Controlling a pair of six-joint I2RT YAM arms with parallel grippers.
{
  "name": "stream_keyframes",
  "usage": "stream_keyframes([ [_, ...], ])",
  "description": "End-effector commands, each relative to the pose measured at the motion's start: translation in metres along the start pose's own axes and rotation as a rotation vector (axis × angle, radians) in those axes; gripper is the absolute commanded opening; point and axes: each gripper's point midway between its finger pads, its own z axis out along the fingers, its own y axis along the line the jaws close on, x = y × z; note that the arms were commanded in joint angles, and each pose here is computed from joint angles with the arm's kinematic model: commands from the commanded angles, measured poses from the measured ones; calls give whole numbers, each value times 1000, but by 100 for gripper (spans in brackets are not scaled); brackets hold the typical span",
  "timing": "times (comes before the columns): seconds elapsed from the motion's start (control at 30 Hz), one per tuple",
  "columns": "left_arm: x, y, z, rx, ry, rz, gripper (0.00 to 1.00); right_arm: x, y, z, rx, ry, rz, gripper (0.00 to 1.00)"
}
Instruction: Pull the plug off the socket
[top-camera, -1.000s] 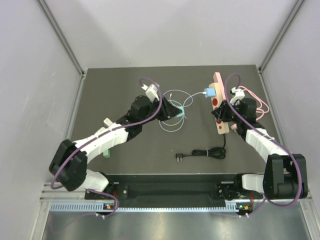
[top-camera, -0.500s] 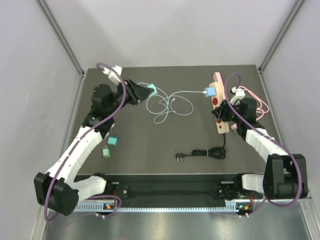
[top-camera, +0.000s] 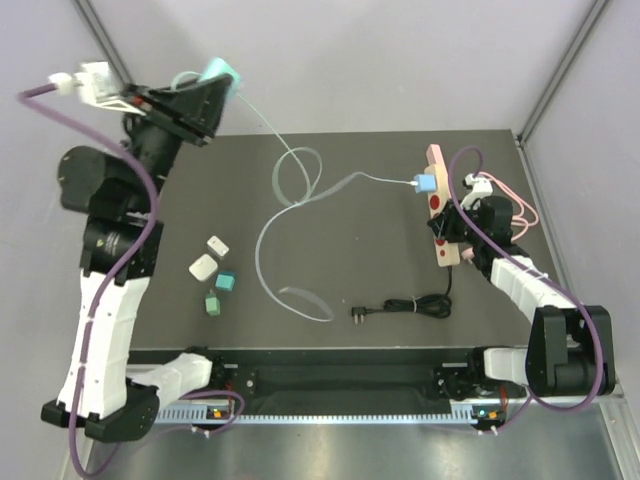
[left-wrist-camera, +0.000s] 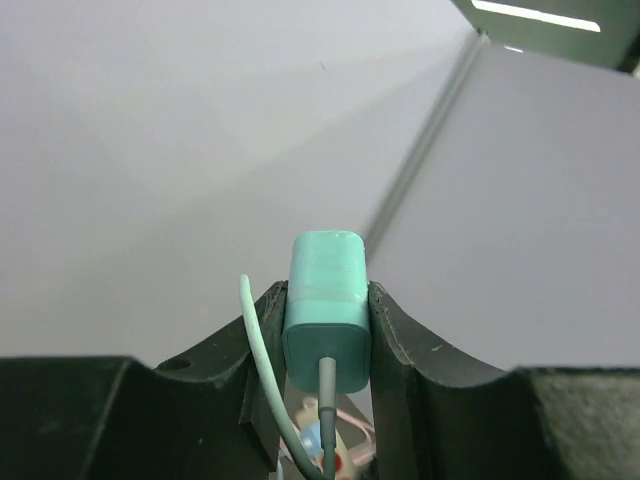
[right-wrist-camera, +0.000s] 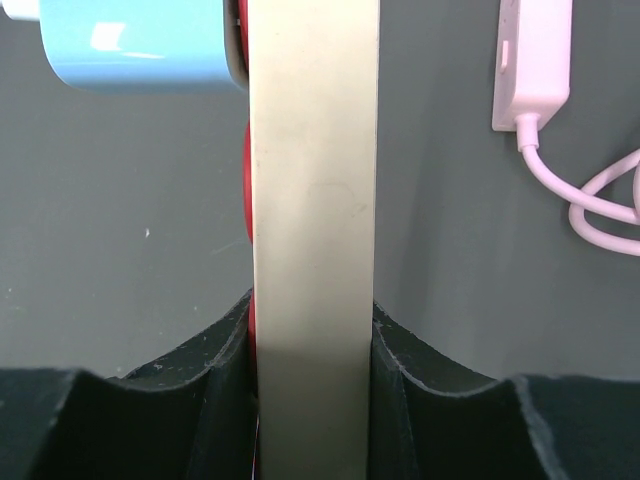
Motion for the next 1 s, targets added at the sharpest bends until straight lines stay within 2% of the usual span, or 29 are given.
stream_keyframes([
  [0.0,-73,-5,-23,-133,-215,149,0,-40,-3,2,13,-123,-44,0],
  [0.07,-103,-5,-38,-205,-308,194,0,-40,-4,3,18,-122,-47,0],
  [0.2,-130,-8,-56,-264,-395,238,0,-38,-5,4,20,-116,-44,0],
  [0.53,-136,0,-57,-321,-409,270,0,-36,-9,6,38,-107,-46,0],
  [0.67,-122,-1,-45,-275,-356,228,0,-34,-9,8,30,-98,-44,0],
  [0.73,-106,12,-39,-299,-308,223,0,-34,-7,8,21,-96,-45,0],
  [0.83,-82,43,-36,-387,-253,260,0,-34,-5,7,8,-99,-45,0],
  [0.97,-60,103,-48,-613,-210,400,0,-33,-3,7,-8,-93,-42,0],
])
